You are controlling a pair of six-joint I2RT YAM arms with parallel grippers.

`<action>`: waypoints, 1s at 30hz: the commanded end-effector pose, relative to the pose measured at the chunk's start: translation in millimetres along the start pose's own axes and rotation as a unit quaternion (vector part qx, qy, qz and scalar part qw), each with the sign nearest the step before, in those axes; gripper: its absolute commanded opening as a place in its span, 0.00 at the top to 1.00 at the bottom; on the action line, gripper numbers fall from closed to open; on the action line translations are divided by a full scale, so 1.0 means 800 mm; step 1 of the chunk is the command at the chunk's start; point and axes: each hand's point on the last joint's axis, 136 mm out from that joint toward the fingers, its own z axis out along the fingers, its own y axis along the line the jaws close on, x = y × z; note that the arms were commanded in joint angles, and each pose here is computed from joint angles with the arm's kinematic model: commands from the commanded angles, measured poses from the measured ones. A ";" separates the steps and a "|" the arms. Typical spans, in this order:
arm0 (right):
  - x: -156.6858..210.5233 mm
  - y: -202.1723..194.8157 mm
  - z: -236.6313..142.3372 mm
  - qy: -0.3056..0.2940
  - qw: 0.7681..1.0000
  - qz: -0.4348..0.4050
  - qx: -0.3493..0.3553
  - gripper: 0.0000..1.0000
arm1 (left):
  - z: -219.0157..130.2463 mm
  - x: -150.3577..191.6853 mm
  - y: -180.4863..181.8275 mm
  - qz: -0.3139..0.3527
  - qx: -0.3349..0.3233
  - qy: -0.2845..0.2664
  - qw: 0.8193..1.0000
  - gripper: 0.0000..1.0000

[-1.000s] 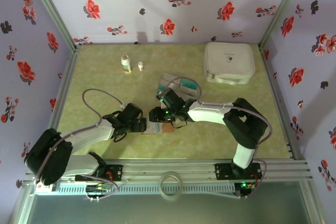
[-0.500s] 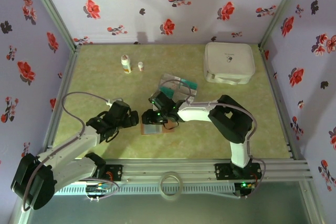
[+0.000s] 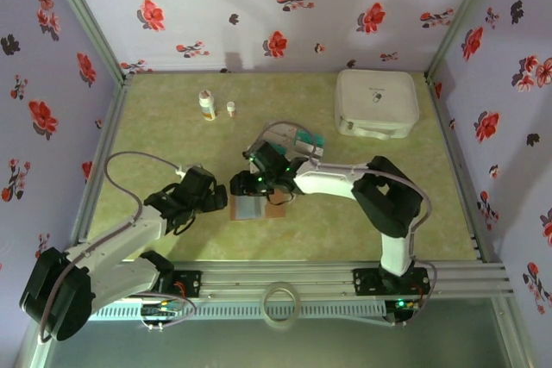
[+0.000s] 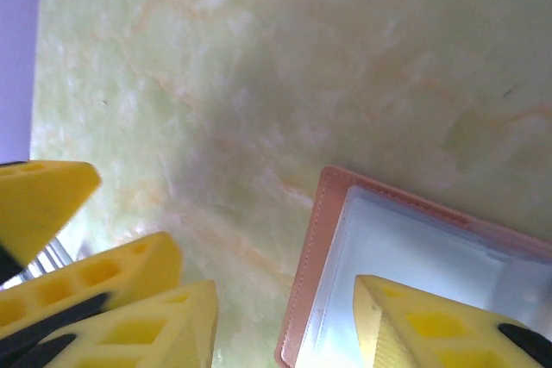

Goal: Put the credit cards into the card holder

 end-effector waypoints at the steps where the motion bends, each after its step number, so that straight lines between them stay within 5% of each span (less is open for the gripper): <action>1: -0.047 0.010 -0.062 -0.045 0.999 -0.029 0.008 0.55 | 0.003 0.004 -0.004 0.009 0.006 0.014 1.000 0.00; 12: -0.115 -0.073 -0.160 -0.048 0.965 -0.147 0.214 0.55 | 0.010 0.003 -0.037 0.044 0.020 0.029 0.998 0.00; 18: -0.129 -0.093 -0.152 -0.004 0.940 -0.210 0.269 0.58 | 0.018 0.013 -0.047 0.057 0.018 0.042 0.997 0.00; 30: -0.143 -0.112 -0.110 0.039 0.927 -0.237 0.288 0.63 | 0.022 0.022 -0.043 0.060 0.009 0.047 0.997 0.00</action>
